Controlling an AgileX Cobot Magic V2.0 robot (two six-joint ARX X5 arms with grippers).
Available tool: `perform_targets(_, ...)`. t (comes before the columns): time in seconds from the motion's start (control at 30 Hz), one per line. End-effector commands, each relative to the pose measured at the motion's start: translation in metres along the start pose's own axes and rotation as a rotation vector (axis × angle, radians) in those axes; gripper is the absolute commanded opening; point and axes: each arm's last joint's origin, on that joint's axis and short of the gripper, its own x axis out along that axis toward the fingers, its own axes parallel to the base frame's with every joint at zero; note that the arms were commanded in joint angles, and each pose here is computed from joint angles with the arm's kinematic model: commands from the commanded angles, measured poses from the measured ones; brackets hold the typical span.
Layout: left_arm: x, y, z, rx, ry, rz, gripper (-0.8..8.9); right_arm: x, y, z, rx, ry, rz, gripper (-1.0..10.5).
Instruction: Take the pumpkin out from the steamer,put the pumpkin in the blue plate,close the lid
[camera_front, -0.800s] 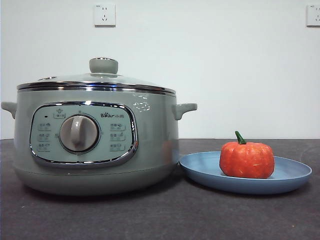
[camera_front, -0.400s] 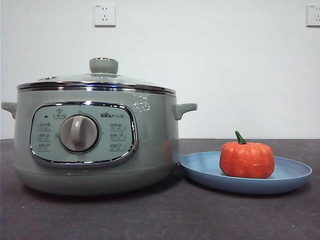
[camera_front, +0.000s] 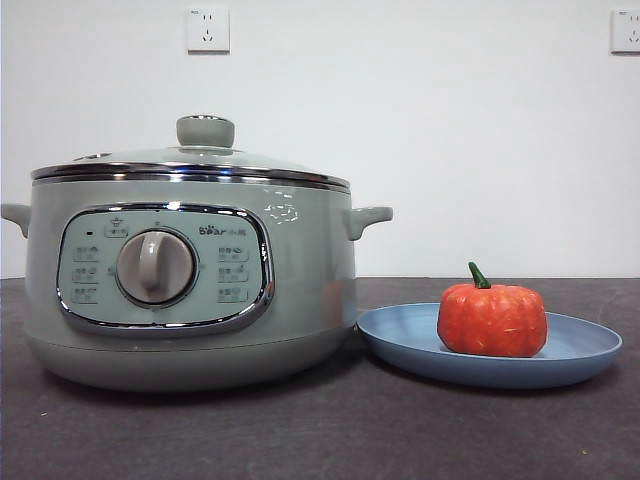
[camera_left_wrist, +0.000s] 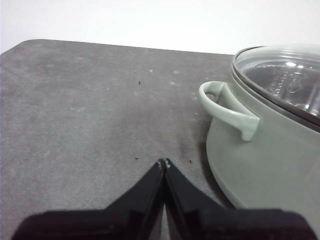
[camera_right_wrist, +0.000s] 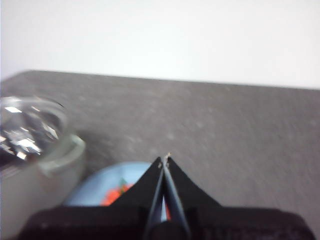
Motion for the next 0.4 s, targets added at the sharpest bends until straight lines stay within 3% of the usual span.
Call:
perform_targets(0.03,0.001,0.001,-0.005,-0.009,0.010,0.006,-0.03,0.010,-0.005,-0.030,-0.010,-0.012,-0.023,-0.2)
perform_targets(0.4,0.001,0.001,-0.005,-0.009,0.010,0.006,-0.03,0.025,-0.007,-0.095,-0.011,-0.054,-0.015,-0.2)
